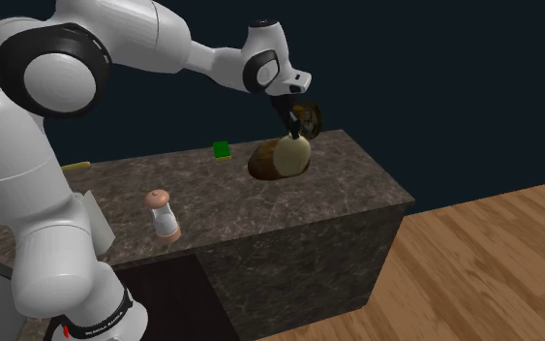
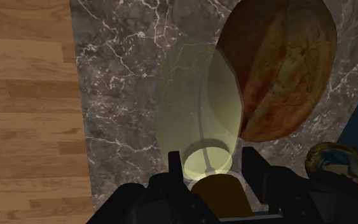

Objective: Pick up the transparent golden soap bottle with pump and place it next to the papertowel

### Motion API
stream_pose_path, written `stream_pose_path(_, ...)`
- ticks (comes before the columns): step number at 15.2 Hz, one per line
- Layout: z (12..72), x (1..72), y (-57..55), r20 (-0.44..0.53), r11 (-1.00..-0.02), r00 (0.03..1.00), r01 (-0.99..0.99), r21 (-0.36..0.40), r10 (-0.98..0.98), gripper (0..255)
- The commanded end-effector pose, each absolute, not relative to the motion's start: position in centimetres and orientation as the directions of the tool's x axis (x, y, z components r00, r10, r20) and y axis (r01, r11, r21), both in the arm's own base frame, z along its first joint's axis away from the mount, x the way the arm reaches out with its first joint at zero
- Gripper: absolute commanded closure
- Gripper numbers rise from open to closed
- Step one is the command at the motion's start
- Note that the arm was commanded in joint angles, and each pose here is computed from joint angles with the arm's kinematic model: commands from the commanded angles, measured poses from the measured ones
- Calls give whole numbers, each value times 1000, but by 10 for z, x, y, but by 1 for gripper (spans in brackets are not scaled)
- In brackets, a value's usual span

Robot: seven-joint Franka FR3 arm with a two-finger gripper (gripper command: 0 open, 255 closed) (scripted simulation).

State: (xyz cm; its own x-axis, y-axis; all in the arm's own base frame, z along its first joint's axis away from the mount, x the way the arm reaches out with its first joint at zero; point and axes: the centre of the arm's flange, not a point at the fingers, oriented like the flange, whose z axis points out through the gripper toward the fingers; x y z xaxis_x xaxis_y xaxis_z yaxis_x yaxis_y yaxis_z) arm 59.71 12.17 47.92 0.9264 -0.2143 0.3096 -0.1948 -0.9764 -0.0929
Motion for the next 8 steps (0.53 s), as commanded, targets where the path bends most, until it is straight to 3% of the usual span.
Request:
stream_pose_path(1, 491, 597, 121, 310, -976, 926, -195, -93, -214, 255)
stream_pose_path(8, 528, 597, 121, 310, -976, 926, -195, -93, -214, 255)
